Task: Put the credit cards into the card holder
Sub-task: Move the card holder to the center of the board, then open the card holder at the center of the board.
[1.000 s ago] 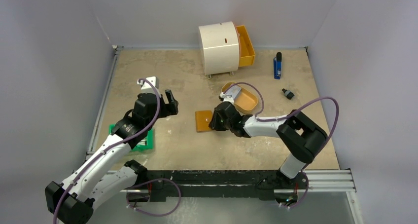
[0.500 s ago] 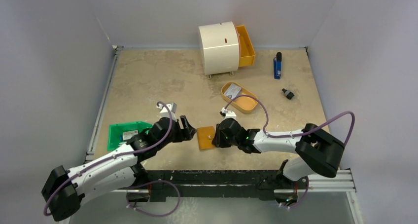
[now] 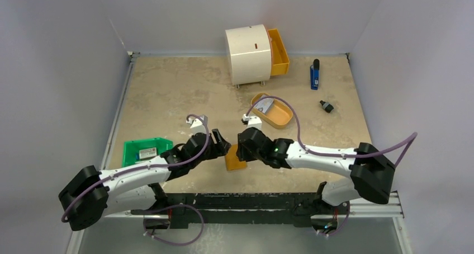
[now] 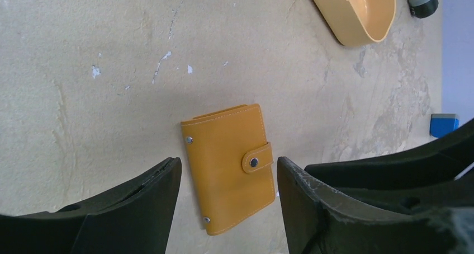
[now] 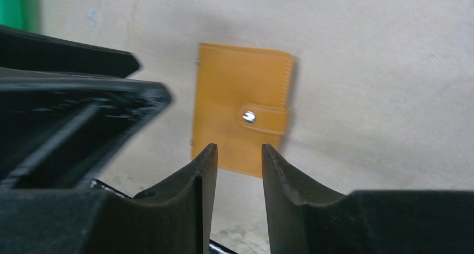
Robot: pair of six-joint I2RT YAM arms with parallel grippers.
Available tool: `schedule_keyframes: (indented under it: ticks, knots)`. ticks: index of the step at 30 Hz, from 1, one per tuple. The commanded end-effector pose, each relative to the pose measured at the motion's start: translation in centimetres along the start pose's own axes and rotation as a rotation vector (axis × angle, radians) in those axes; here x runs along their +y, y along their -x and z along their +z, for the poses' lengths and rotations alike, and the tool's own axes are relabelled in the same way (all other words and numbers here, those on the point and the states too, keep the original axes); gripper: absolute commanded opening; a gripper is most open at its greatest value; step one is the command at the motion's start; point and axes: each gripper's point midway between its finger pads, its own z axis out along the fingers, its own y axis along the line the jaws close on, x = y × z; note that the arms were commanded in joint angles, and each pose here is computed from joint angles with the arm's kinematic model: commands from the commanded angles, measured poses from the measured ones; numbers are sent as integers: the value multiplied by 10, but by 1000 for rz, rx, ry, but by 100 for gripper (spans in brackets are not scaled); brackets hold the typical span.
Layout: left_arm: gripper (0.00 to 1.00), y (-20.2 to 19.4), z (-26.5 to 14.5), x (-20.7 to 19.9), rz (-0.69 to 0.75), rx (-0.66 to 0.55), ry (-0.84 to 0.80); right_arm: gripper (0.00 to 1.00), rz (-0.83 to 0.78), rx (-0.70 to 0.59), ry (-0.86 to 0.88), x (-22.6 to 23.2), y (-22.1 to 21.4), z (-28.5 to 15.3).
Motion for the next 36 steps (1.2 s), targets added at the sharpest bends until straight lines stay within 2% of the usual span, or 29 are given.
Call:
schedule_keyframes:
  ticks: [1,9,11,24,36]
  knots:
    - [59,6,9,-17,-98,-49,-69,36,-103,-3,-69,9,7,6]
    - [32,-11,23,-8,-145,-20,-57,34,-128,5,-120,24,10,23]
    - [30,-14,24,-5,-152,-17,-52,34,-134,9,-135,24,9,26]
    - [20,-30,32,11,-168,1,-25,40,-163,70,-242,6,-8,42]
    - [18,-31,30,13,-186,3,-34,30,-175,87,-293,-8,-17,43]
